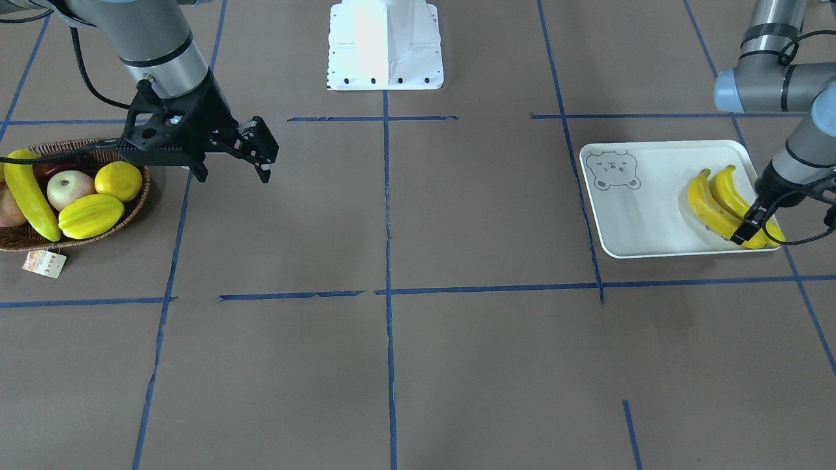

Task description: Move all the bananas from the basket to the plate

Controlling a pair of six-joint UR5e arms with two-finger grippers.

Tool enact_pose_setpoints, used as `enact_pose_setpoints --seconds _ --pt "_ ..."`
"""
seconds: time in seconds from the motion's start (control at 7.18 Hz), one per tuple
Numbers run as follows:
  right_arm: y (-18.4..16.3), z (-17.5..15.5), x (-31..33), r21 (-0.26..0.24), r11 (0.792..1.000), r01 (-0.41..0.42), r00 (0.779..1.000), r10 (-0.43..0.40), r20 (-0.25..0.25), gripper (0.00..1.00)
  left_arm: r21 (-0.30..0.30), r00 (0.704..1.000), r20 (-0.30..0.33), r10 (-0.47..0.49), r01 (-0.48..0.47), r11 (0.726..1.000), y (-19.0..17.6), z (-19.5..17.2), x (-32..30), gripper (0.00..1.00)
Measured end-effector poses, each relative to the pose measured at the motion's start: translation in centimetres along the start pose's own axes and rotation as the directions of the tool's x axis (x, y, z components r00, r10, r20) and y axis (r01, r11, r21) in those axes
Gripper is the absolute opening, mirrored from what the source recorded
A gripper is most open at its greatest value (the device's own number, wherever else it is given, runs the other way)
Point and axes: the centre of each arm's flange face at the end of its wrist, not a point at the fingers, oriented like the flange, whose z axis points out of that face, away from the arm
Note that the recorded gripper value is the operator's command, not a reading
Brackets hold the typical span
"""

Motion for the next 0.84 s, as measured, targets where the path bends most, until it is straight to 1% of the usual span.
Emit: enact_pose_setpoints --seconds 0.28,0.42,0.56,0.7,0.84 --pt "-0.4 0.2 1.2 -0.001 1.000 -0.005 1.000 0.005 -0.014 1.00 -0.097 0.997 -0.082 0.005 -0.013 0.995 -1.9 -3.7 -0.3 1.00" --pt "-0.8 0.4 2.6 -0.004 1.000 0.012 0.999 -0.012 -0.033 1.00 -0.126 0.992 -0.127 0.020 -0.036 0.991 -1.7 -5.4 0.8 1.00" --pt "-1.1 0.4 4.2 -0.017 0.998 0.053 0.996 -0.054 -0.066 1.00 -0.145 0.984 -0.169 0.060 -0.086 0.986 -1.0 -6.8 2.4 1.00" --pt "-1.1 -0.3 5.8 -0.038 0.994 0.107 0.989 -0.110 -0.104 1.00 -0.146 0.966 -0.209 0.149 -0.182 0.972 -0.1 -7.8 3.7 1.00" --pt "-0.9 -1.0 7.8 -0.058 0.986 0.156 0.978 -0.162 -0.131 1.00 -0.124 0.929 -0.242 0.279 -0.315 0.941 0.7 -8.5 4.5 1.00"
